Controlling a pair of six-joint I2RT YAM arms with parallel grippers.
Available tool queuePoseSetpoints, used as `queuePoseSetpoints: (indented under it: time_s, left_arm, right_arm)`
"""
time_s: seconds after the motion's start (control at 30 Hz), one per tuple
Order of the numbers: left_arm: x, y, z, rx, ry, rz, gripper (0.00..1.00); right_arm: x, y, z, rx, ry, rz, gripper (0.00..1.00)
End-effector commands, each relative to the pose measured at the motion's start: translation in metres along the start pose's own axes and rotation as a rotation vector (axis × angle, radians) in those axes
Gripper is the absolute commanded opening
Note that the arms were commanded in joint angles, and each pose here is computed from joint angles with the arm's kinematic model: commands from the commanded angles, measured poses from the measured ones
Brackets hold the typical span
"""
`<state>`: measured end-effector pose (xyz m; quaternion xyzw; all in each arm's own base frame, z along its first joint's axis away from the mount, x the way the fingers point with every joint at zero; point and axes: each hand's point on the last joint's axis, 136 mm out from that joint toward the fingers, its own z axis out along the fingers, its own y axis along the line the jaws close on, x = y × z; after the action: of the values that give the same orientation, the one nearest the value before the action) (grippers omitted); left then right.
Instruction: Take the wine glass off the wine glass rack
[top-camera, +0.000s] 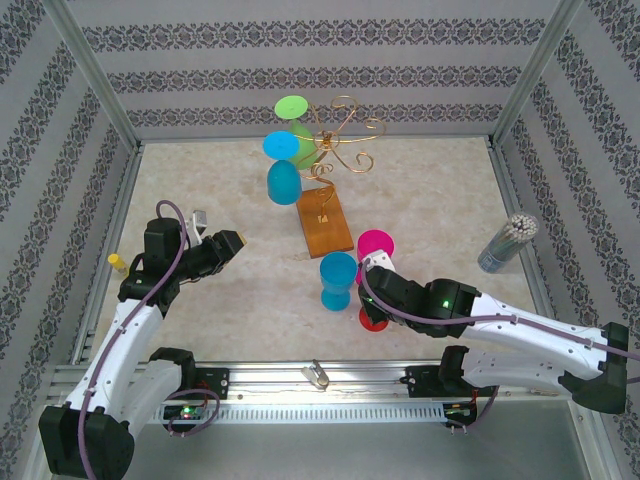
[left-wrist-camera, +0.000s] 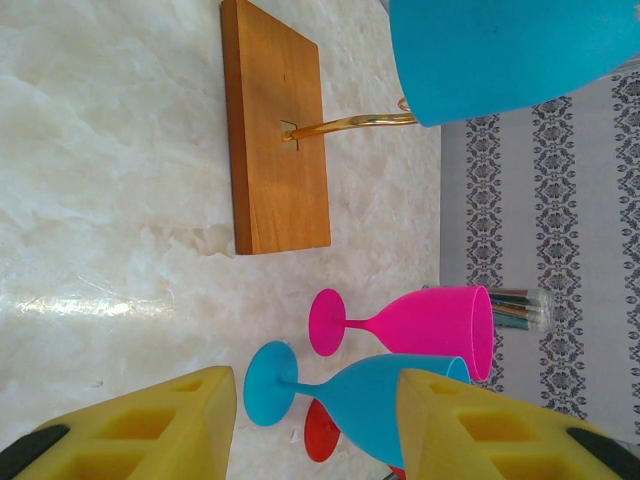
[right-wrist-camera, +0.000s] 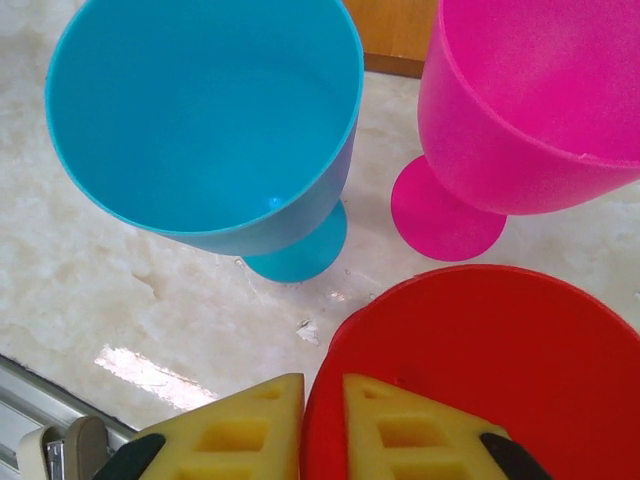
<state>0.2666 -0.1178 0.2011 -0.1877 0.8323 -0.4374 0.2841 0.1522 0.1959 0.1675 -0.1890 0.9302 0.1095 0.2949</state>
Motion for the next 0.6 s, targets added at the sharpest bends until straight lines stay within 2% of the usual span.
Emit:
queuePoseSetpoints:
  time_s: [0.0, 0.23, 0.57]
  left_arm:
    - [-0.009, -0.012, -0.005, 0.025, -0.029, 0.044, 0.47]
    - [-0.008, -0.013, -0.006, 0.028, -0.030, 0.046, 0.47]
    - [-0.013, -0.022, -0.011, 0.032, -0.041, 0.066, 0.47]
  right_arm:
    - [-0.003, -0.003, -0.001, 0.013, -0.014, 0.013, 0.22]
    - [-0.011, -0.005, -0.011, 0.014, -0.038, 0.019, 0.31]
    - [-0.044, -0.010, -0.053, 0.000, -0.145, 0.009, 0.35]
